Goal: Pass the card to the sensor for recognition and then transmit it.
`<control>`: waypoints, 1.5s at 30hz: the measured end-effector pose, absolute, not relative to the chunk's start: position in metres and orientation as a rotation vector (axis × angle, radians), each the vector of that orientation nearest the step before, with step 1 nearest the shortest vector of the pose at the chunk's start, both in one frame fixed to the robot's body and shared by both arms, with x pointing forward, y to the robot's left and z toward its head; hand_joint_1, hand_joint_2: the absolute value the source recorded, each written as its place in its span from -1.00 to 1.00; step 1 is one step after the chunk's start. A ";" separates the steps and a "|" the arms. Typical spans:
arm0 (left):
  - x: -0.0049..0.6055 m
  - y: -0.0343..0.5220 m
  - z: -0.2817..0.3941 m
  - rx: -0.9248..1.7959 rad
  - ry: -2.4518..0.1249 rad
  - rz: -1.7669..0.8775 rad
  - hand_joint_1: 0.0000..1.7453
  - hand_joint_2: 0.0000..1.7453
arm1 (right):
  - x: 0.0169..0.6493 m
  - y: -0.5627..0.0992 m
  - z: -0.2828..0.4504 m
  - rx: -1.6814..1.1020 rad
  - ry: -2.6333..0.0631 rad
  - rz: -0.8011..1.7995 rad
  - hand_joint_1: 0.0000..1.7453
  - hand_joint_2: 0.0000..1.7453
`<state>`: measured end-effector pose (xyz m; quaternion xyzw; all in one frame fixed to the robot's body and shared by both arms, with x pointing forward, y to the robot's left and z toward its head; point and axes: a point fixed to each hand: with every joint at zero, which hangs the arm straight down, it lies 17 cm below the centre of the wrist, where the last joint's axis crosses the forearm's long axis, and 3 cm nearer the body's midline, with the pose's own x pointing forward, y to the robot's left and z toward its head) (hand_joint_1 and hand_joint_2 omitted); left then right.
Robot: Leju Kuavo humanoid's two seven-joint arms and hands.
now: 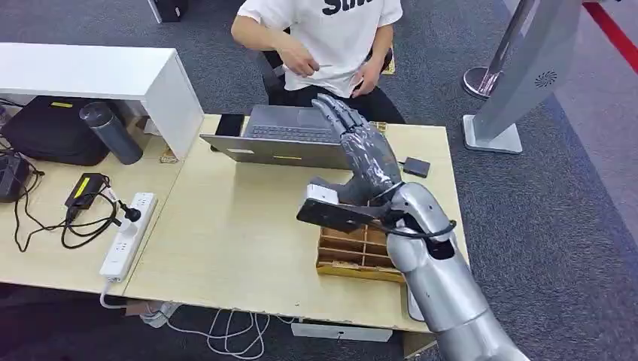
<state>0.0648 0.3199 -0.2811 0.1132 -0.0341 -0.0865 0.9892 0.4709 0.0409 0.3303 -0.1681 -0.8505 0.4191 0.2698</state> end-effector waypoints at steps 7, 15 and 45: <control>0.058 0.318 -0.282 0.220 -0.053 -0.126 -1.00 1.00 | 0.433 -0.009 0.301 -0.662 -2.343 1.120 -1.00 1.00; 0.057 0.315 -0.282 0.213 -0.049 -0.092 -1.00 1.00 | 0.411 -0.036 0.211 -0.690 -2.173 1.148 -1.00 1.00; 0.057 0.307 -0.282 0.199 -0.047 -0.065 -1.00 1.00 | 0.415 -0.094 0.085 -1.078 -1.743 1.357 0.58 1.00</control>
